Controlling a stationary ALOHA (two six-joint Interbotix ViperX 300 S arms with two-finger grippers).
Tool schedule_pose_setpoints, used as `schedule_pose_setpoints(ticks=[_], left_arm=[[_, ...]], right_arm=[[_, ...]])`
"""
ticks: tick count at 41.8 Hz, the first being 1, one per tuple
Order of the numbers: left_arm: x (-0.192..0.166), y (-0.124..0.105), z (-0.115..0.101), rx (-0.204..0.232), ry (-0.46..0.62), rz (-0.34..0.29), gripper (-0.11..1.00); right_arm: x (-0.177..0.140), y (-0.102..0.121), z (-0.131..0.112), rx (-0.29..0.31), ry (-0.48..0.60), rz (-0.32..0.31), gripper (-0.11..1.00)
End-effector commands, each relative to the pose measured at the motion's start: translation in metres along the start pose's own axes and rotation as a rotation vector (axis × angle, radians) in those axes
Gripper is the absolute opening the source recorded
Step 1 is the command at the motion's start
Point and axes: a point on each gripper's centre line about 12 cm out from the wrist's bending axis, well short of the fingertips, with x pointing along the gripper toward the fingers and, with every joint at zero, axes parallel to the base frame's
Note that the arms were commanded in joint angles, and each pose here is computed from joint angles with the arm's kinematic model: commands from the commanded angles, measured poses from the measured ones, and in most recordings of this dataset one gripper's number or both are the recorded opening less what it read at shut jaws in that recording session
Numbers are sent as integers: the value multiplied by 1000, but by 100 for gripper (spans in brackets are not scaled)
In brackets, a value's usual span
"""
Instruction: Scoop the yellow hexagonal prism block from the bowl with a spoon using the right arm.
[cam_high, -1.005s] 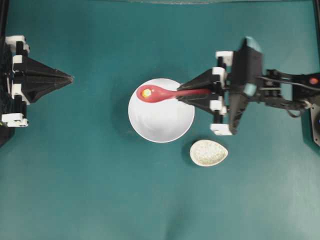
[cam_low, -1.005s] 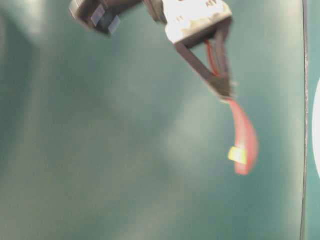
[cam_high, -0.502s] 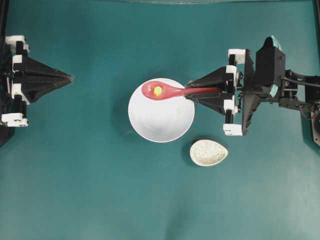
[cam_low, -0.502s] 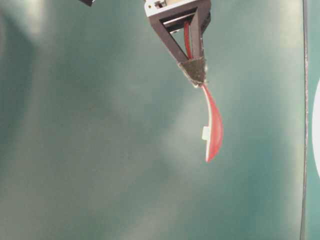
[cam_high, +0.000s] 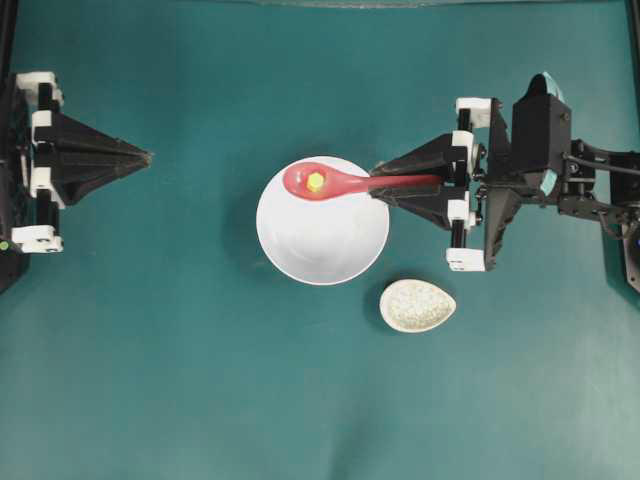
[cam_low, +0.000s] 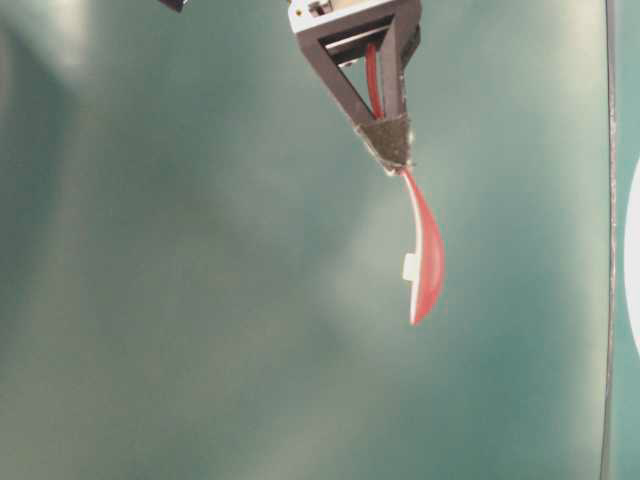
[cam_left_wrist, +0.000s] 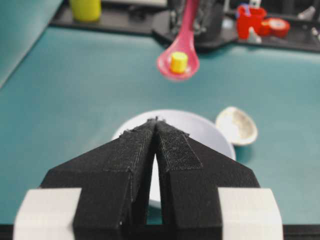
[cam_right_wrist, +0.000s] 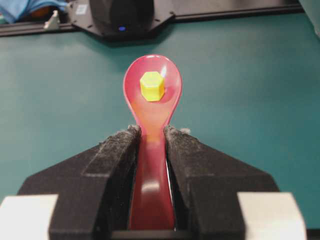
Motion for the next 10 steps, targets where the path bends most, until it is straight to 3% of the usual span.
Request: schedule_pose_setpoints(ticks=[1, 10], left_arm=[[5, 1, 10, -2, -28, 5, 0], [5, 2, 10, -4, -33, 9, 0]], right_arm=[[-1, 2, 12, -9, -42, 7, 25], [-2, 3, 10, -15, -34, 13, 25]])
